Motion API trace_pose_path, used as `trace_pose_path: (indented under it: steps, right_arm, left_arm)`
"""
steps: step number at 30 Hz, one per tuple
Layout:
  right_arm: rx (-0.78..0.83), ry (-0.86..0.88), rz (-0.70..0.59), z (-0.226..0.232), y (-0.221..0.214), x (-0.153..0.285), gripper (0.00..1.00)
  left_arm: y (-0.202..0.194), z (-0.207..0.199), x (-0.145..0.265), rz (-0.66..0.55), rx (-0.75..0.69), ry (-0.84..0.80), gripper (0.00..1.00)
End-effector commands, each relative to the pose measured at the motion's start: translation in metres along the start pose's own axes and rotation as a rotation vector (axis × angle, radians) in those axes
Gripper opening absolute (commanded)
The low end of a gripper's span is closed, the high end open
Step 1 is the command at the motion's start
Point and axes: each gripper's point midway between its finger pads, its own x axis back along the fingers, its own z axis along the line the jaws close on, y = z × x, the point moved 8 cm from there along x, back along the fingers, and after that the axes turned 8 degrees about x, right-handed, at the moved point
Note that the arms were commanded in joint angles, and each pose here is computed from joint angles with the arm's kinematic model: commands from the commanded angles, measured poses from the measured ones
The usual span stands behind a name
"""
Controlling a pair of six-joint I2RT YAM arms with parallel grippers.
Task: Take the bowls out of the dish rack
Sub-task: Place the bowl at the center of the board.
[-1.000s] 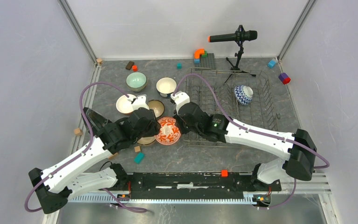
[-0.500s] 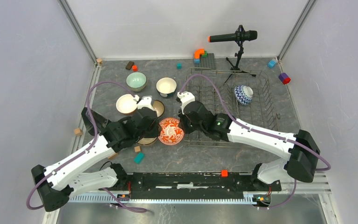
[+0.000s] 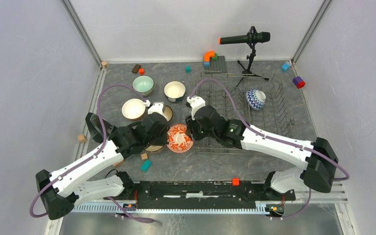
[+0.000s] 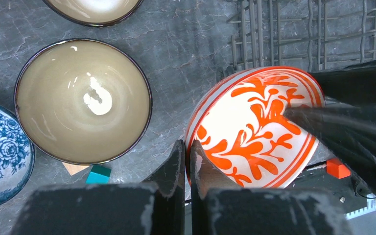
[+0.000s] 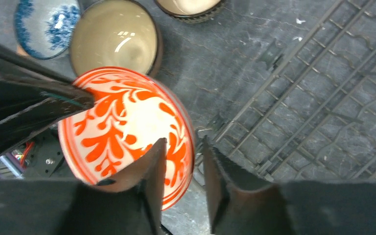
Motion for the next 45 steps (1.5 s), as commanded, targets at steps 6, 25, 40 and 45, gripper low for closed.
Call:
trace_pose_path:
  steps: [6,25,40,45]
  right_arm:
    - [0.054,0.076,-0.211,0.001,0.037,0.049,0.87]
    - [0.113,0.063,-0.533,-0.047,-0.064,0.096,0.9]
    - [0.092,0.07,-0.532,-0.053,-0.101,0.079,0.89]
    - [0.064,0.082,-0.547,-0.053,-0.106,0.078,0.89]
  left_arm:
    - [0.002,0.008,0.011,-0.05,0.009,-0.013,0.02]
    - [-0.056,0.03,-0.014,0.197,0.047,0.026,0.02]
    - [-0.074,0.035,-0.036,0.169,0.173,0.015,0.02]
    - [-0.079,0.038,-0.041,0.173,0.182,0.027,0.02]
